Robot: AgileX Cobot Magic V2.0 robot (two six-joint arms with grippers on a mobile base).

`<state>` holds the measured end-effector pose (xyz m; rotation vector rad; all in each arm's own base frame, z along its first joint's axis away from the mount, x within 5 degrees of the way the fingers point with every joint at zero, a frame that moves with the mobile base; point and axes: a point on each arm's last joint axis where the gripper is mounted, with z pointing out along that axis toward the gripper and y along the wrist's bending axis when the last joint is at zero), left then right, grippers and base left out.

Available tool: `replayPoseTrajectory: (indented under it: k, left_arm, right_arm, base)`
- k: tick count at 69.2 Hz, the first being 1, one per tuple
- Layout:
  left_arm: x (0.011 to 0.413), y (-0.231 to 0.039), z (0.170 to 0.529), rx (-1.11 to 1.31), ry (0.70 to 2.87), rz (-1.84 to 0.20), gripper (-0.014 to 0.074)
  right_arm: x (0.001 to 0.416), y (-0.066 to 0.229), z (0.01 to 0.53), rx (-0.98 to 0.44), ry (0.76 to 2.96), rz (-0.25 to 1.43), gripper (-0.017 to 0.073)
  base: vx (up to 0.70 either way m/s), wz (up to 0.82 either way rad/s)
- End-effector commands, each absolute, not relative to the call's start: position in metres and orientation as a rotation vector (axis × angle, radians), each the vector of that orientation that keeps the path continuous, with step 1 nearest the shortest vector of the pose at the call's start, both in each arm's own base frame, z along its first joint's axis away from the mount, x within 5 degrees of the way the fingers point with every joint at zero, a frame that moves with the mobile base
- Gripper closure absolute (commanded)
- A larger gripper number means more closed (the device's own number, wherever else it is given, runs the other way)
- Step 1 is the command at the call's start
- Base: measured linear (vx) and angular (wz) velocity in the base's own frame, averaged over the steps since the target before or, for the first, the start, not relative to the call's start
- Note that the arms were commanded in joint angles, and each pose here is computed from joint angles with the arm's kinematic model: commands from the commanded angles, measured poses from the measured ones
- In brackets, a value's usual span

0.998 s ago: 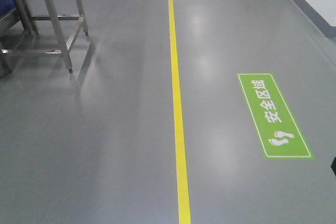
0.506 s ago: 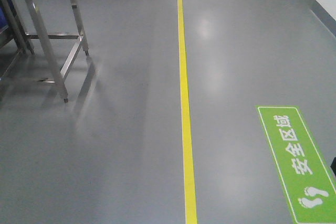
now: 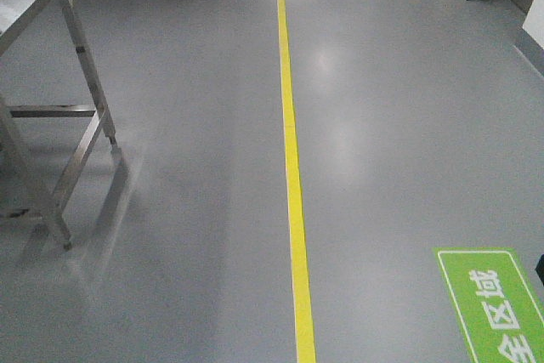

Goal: Move and align brake pads A on conveyor
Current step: 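Drive along the yellow floor line toward the steel table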

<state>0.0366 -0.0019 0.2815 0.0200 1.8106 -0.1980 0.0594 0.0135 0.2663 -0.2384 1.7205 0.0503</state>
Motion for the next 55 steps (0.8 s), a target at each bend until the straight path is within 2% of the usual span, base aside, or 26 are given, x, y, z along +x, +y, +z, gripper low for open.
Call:
replayPoseTrajectory:
  k: [1,55]
  left_arm:
    - [0.0376,-0.0031,0.2946,0.026,1.727,-0.222,0.0034]
    - [0.0376,-0.0031,0.2946,0.026,1.727,-0.222,0.0034]
  right_arm:
    - [0.0608,0.0120,0.2796,-0.219,1.645,0.031,0.0086]
    - [0.0608,0.0120,0.2796,-0.218,1.645,0.031,0.0086]
  base:
    - [0.77,-0.04]
    - [0.73,0.01]
